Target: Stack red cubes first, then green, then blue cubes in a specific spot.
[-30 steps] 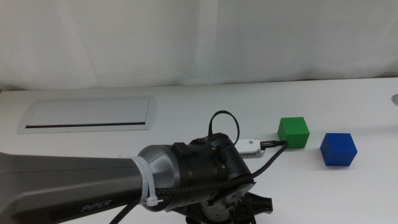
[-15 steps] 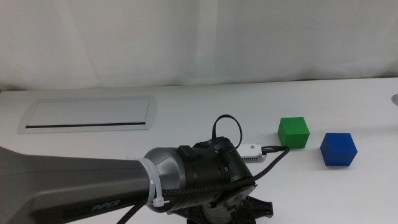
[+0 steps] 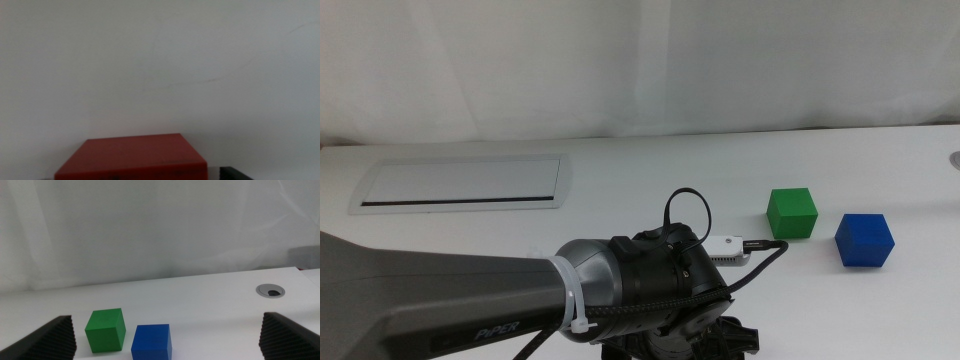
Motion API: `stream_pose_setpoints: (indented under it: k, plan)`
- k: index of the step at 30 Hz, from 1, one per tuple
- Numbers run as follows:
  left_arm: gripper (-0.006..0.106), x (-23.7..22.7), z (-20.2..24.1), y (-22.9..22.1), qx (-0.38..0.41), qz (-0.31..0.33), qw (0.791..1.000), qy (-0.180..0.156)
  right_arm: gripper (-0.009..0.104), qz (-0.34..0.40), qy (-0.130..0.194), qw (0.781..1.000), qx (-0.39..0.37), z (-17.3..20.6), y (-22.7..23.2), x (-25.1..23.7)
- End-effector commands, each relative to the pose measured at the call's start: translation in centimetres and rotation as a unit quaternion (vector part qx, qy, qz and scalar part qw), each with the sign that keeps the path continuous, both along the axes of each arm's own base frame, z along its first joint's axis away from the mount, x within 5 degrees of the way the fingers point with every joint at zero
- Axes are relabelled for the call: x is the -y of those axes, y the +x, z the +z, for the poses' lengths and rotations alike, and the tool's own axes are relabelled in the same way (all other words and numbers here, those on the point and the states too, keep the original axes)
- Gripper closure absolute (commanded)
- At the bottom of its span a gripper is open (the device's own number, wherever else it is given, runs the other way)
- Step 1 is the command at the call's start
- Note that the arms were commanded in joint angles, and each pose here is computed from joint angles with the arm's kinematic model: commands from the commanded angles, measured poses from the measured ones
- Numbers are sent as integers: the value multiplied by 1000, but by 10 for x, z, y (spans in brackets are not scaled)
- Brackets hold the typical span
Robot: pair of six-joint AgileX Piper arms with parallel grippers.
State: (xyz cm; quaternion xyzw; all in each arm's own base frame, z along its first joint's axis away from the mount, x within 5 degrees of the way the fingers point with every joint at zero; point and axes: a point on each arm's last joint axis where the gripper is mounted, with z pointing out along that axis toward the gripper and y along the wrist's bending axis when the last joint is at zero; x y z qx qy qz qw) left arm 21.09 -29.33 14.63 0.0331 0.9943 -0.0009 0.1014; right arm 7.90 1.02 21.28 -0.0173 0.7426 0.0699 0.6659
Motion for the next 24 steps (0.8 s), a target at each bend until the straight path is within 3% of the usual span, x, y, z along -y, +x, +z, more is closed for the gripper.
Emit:
stream_pose_setpoints:
  k: [1,10,19,24]
  plan:
    - [11,-1,-1,0,-2,5,1000,2,-8,-2,-3,1000,-1,-2,0,0]
    - [11,5,51,9,65,-47,996,-43,-8,-2,-3,1000,0,-2,0,0]
    - [11,-12,147,32,215,-148,963,-66,-8,-2,-3,1000,1,-1,0,0]
    - [11,-64,184,61,264,-115,956,-59,-8,-2,-3,1000,1,-1,0,0]
